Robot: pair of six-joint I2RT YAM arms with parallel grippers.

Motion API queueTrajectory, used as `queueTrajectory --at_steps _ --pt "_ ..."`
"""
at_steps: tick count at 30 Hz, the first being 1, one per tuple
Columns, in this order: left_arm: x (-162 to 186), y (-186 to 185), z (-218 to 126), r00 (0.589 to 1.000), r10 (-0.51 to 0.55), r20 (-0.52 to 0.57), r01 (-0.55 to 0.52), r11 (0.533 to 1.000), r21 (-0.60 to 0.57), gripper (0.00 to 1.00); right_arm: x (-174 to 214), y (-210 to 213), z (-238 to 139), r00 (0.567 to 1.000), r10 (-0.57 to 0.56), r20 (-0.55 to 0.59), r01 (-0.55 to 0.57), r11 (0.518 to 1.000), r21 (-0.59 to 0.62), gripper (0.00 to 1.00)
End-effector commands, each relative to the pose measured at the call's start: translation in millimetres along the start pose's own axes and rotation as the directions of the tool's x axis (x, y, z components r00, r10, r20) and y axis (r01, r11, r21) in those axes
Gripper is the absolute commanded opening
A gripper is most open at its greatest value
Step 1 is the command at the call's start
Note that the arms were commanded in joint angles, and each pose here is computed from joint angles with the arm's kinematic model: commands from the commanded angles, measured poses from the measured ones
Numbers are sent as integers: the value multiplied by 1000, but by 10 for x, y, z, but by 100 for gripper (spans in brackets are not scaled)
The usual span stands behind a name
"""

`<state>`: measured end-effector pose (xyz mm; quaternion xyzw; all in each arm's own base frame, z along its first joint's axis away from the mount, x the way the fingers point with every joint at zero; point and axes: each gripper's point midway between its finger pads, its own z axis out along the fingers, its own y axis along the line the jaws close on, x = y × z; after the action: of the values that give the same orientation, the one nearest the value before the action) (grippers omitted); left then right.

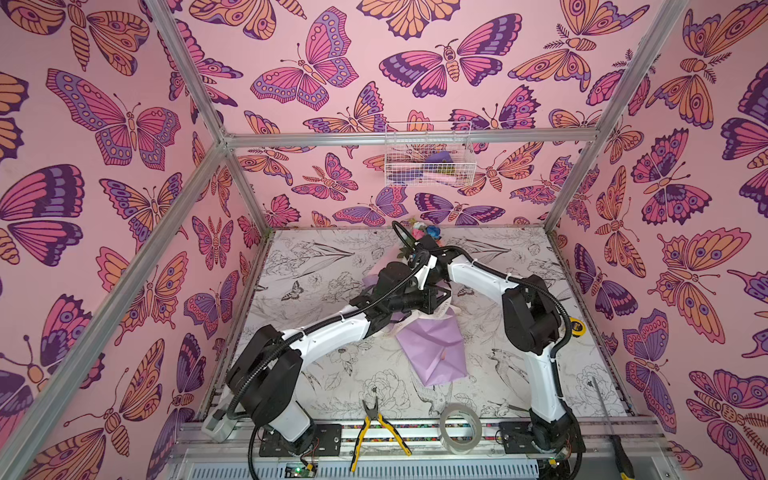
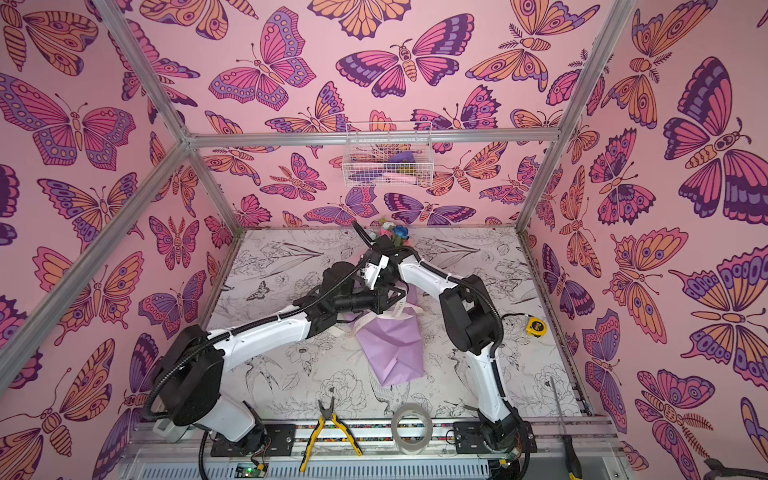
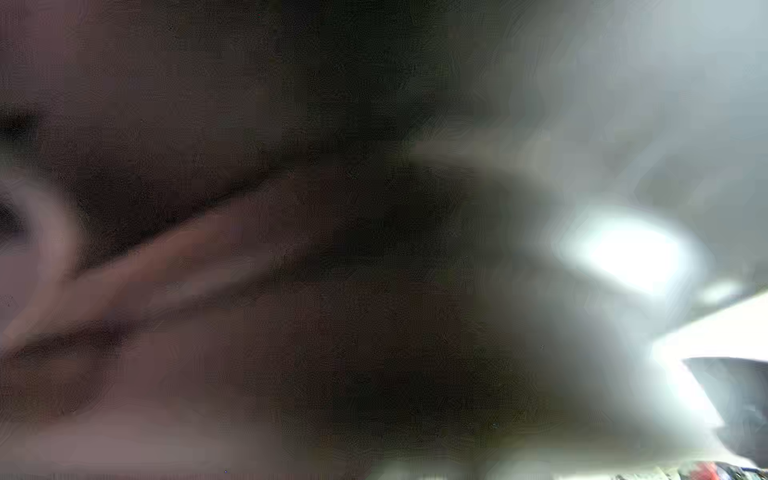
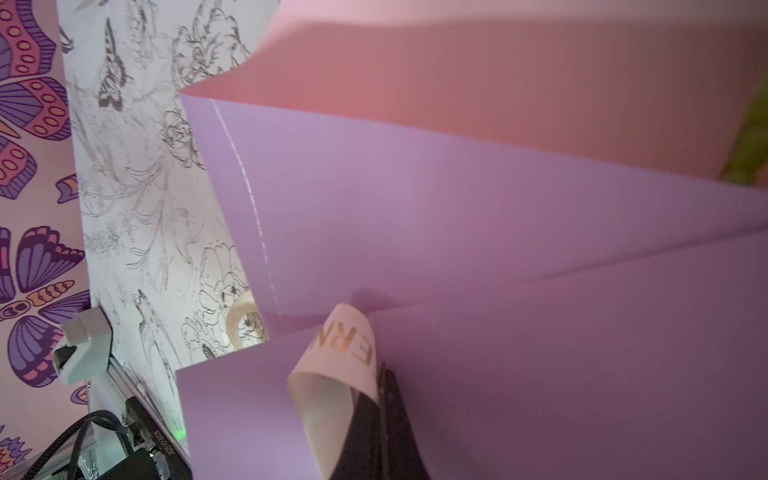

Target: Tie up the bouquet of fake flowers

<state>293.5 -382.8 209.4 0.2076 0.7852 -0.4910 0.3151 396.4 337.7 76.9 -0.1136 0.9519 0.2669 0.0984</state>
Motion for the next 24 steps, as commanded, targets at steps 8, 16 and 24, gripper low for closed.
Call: queueTrajectory --at_steps 8,16,24 --pt "1433 763 -73 894 -278 -351 215 954 -210 0 -278 -42 -905 981 -105 161 79 984 158 0" --pt "1396 945 -129 891 -329 -313 257 934 -248 0 96 -454 -1480 970 -99 223 8 927 374 0" --pt "1357 1075 -152 891 -353 -286 277 921 -275 0 776 -666 -2102 956 -87 280 -50 893 448 0"
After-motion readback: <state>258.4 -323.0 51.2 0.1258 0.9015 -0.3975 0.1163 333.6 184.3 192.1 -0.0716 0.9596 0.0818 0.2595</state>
